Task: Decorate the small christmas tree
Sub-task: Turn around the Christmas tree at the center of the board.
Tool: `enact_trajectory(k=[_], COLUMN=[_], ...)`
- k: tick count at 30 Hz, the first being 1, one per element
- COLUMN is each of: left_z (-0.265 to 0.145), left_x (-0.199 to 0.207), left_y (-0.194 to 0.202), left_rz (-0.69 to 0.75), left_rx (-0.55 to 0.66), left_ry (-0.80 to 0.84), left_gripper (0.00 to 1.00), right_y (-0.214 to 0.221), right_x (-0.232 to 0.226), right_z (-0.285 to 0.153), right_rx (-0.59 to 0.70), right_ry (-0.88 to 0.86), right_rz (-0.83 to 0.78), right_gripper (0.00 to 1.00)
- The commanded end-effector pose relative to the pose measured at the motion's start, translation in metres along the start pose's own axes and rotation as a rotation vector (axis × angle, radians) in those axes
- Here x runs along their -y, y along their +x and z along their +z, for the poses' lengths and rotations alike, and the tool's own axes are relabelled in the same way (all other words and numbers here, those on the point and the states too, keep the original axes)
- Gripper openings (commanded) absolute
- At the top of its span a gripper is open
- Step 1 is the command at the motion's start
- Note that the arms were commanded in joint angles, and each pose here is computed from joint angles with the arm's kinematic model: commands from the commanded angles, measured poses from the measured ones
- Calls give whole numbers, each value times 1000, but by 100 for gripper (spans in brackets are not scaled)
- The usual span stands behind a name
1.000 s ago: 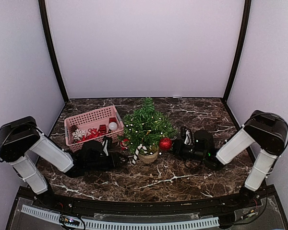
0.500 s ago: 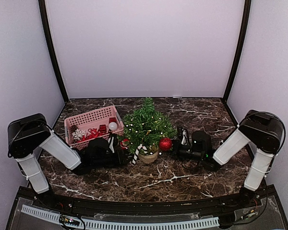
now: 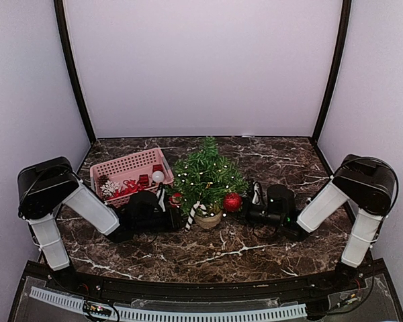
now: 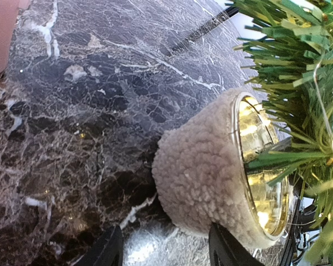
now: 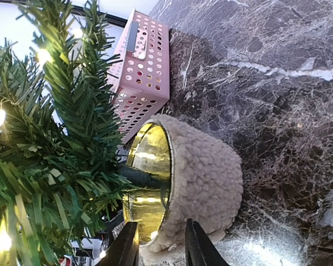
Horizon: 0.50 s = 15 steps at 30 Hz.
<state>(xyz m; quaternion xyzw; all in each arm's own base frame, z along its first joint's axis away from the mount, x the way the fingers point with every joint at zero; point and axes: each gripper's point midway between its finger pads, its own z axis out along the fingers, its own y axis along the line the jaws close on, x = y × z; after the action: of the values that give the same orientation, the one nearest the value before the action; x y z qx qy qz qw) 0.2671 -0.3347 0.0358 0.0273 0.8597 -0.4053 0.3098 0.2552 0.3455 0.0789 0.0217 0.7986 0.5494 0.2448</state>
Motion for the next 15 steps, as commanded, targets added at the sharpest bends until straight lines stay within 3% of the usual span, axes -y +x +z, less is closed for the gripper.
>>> enact_trajectory(k=[1, 15], left_z=[6, 17], left_x=[8, 10], left_y=[-7, -17], left_rz=[41, 88], left_rx=[15, 33], left_ry=[29, 34], left_gripper=[55, 55], right_y=[2, 14], right_x=[-11, -13], right_z=[1, 0], right_rx=[1, -11], right_ry=[-48, -46], right_rz=[-7, 15], right_gripper=[29, 28])
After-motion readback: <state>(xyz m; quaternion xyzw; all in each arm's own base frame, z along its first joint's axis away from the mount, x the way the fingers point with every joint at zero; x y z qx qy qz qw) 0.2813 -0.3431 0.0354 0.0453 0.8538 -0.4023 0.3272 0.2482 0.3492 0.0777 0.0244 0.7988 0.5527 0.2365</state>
